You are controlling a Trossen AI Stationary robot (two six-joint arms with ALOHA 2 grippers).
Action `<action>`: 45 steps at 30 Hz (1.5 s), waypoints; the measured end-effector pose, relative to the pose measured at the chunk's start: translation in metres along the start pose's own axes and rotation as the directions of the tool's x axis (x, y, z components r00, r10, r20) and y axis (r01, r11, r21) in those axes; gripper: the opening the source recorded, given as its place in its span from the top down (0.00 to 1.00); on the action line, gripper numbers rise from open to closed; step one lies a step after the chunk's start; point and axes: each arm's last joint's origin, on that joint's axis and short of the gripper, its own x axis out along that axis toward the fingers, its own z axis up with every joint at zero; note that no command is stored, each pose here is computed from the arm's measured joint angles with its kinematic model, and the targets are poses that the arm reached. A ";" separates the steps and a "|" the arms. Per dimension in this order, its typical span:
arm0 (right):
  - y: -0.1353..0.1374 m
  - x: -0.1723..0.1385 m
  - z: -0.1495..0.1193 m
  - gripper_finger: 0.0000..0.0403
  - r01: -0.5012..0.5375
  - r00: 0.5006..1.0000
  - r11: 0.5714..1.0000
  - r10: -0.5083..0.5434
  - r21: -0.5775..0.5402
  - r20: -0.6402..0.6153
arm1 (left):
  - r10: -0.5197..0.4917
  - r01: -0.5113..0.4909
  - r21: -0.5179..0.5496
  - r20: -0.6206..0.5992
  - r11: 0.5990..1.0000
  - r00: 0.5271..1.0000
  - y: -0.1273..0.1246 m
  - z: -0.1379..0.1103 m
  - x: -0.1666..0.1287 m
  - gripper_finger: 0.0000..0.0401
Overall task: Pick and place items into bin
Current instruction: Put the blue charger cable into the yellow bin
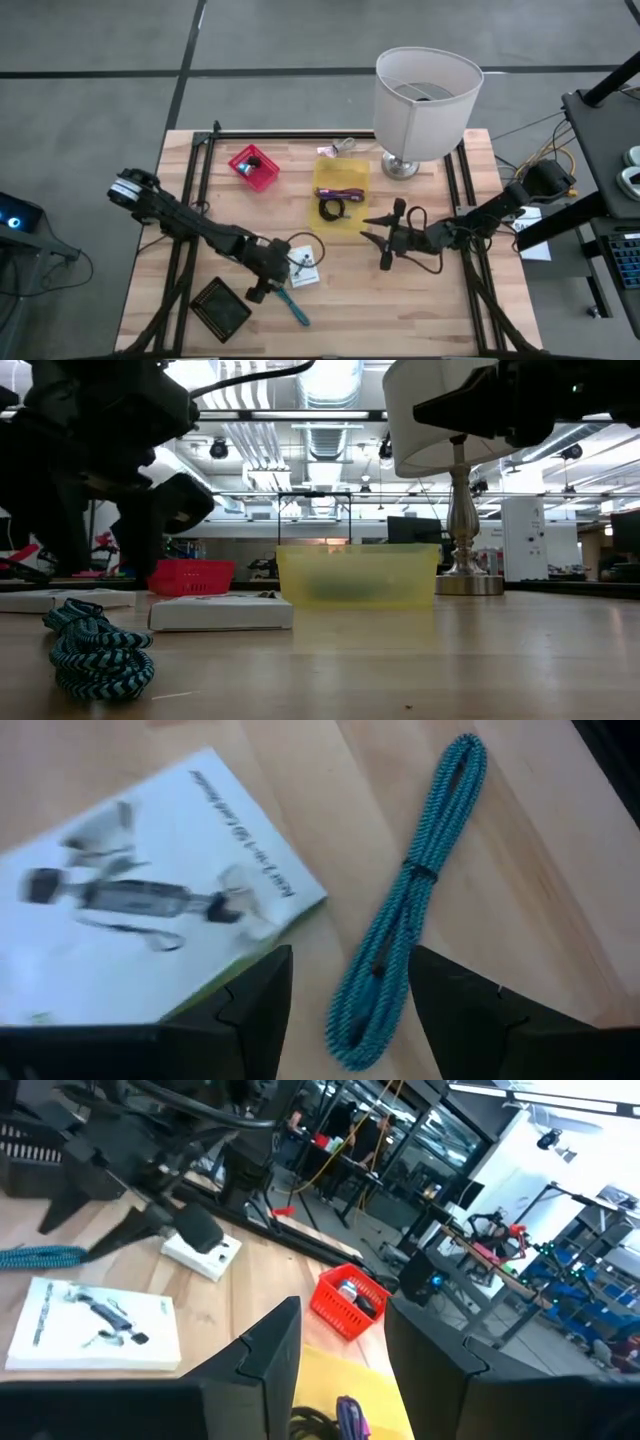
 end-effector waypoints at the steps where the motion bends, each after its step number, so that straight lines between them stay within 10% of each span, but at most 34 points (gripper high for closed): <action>1: 0.000 0.000 -0.001 0.67 -0.002 1.000 1.000 0.002 -0.004 -0.003 | -0.010 0.010 -0.009 -0.006 1.000 1.000 -0.001 0.001 0.003 0.54; 15: -0.001 -0.001 -0.007 0.68 0.001 1.000 1.000 -0.002 -0.031 -0.019 | -0.041 0.035 -0.062 -0.091 0.997 0.995 -0.002 -0.005 0.027 0.56; 26: -0.001 -0.001 -0.007 0.69 0.001 1.000 0.999 -0.002 -0.035 -0.019 | -0.140 0.132 -0.073 -0.116 0.989 0.983 -0.005 -0.007 0.027 0.93; 33: -0.001 -0.001 -0.007 0.70 0.001 1.000 0.999 -0.002 -0.038 -0.019 | -0.206 0.207 0.017 -0.042 0.978 0.978 -0.010 0.005 0.008 0.94; 39: -0.001 -0.001 -0.007 0.72 0.001 1.000 1.000 -0.002 -0.024 -0.018 | 0.074 -0.103 0.226 0.133 0.969 0.988 0.003 0.022 -0.029 0.94; 45: -0.001 -0.001 -0.006 0.74 0.003 1.000 1.000 -0.003 -0.012 -0.015 | 0.452 -0.527 0.313 0.283 0.790 0.846 0.035 0.036 -0.059 0.94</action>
